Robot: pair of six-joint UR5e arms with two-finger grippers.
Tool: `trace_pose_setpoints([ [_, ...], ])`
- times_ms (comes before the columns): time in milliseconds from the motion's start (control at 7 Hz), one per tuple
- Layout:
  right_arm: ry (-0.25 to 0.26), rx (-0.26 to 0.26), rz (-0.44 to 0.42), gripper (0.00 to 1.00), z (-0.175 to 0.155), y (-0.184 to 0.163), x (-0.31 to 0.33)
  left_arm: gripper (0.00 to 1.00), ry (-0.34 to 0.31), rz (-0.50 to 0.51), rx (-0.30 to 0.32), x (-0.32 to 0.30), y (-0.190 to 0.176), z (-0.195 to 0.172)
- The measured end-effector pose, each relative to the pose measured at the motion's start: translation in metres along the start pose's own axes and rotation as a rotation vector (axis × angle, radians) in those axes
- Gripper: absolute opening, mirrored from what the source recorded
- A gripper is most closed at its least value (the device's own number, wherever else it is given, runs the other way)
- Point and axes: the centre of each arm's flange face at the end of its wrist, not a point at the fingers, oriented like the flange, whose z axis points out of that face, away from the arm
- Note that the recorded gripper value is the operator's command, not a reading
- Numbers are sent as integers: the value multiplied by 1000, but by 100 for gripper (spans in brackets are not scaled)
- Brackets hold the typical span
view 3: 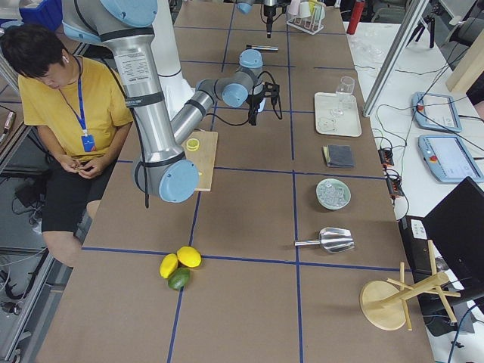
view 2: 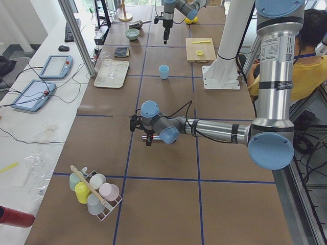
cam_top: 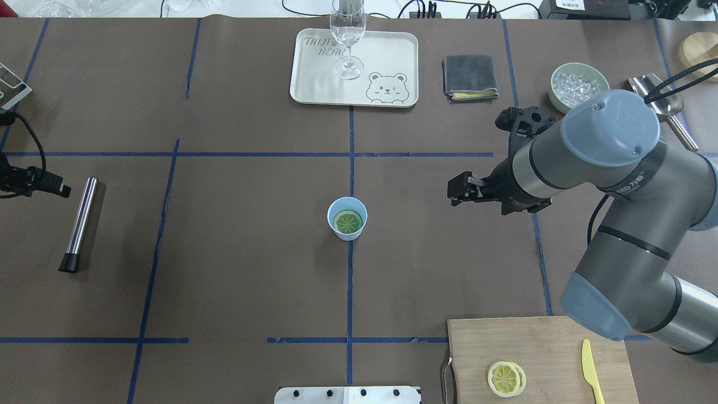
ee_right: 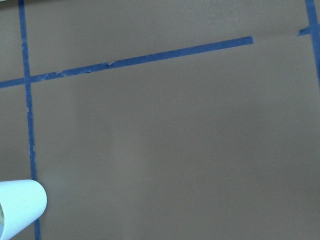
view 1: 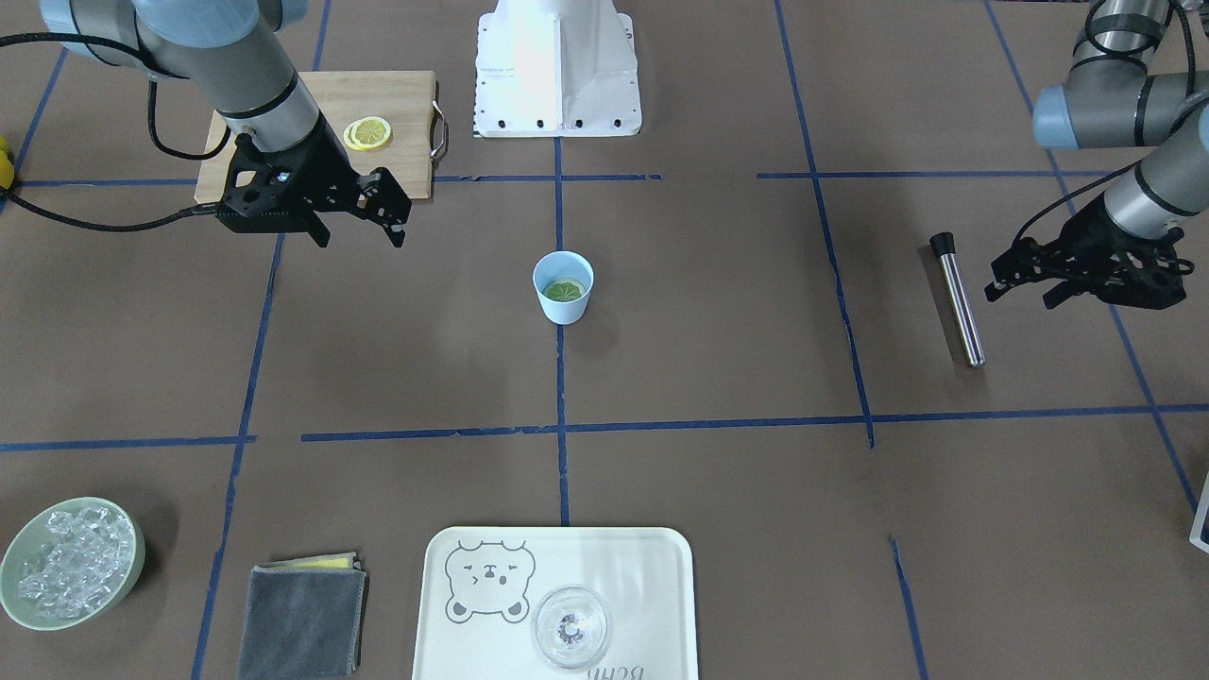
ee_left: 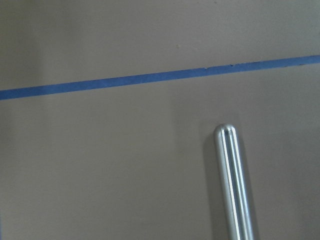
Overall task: Squeeze lemon into cup
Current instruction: 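Raise the right gripper away from the cup while the left gripper reaches the steel muddler, then grasp the steel muddler with the left gripper and lift it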
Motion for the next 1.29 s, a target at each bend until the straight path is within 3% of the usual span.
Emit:
trace_pose_setpoints([
  [429, 5, 2, -9, 100, 0, -2, 6, 88, -71, -6, -6, 17, -11, 45],
  [571, 7, 2, -9, 100, 1, -2, 6, 80, -99, 4, 0, 20, -10, 56],
  [857, 9, 1, -8, 100, 4, -2, 6, 0, -135, 16, 18, 23, -10, 66],
  [1286, 9, -1, -7, 100, 4, -2, 6, 0, -137, 26, 28, 27, -10, 64],
])
